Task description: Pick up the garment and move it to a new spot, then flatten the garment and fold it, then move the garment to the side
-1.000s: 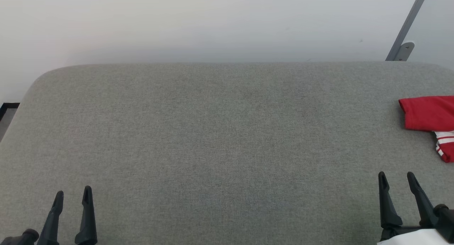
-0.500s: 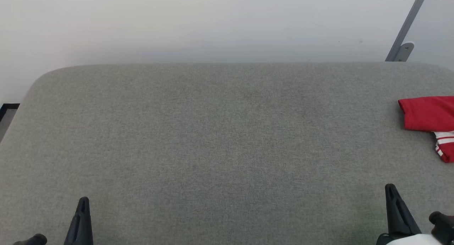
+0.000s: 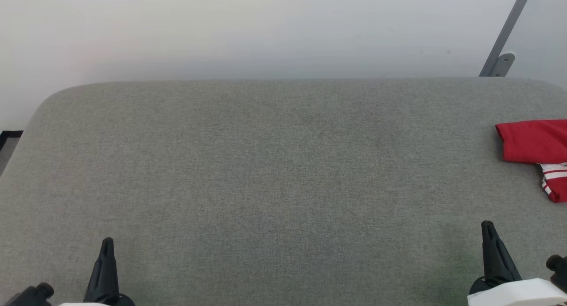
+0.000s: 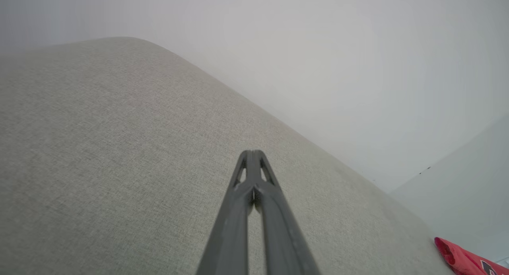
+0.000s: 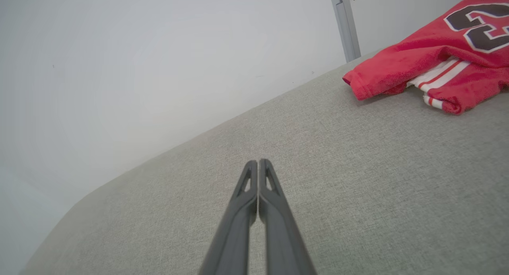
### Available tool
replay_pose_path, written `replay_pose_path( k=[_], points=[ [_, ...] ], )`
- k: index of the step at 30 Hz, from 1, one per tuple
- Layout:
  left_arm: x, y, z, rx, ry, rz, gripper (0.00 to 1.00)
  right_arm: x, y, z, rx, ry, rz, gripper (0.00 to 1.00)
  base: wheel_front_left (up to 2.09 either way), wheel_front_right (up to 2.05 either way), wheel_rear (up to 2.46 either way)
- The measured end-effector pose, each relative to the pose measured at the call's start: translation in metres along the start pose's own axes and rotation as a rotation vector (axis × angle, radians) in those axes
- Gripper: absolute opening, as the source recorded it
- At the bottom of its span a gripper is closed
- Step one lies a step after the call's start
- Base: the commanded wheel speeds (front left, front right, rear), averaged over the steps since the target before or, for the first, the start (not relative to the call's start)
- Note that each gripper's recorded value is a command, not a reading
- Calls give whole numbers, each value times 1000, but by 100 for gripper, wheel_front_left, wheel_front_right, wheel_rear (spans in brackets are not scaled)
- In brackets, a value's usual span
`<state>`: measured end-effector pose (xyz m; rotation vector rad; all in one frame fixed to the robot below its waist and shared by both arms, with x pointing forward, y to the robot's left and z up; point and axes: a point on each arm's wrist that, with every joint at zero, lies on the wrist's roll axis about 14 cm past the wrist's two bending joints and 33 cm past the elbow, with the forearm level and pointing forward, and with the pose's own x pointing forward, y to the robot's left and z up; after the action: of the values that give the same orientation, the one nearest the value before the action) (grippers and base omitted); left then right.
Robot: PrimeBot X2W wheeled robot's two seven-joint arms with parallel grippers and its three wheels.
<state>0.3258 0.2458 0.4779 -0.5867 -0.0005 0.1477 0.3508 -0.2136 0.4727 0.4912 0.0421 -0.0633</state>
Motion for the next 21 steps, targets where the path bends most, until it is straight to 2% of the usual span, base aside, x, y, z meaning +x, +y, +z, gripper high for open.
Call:
replay_pose_path(
  k=[21],
  points=[
    [16, -9, -4, -277, 25, 9, 0, 10, 2, 2, 302, 10, -25, 0, 0, 0, 0]
  ],
)
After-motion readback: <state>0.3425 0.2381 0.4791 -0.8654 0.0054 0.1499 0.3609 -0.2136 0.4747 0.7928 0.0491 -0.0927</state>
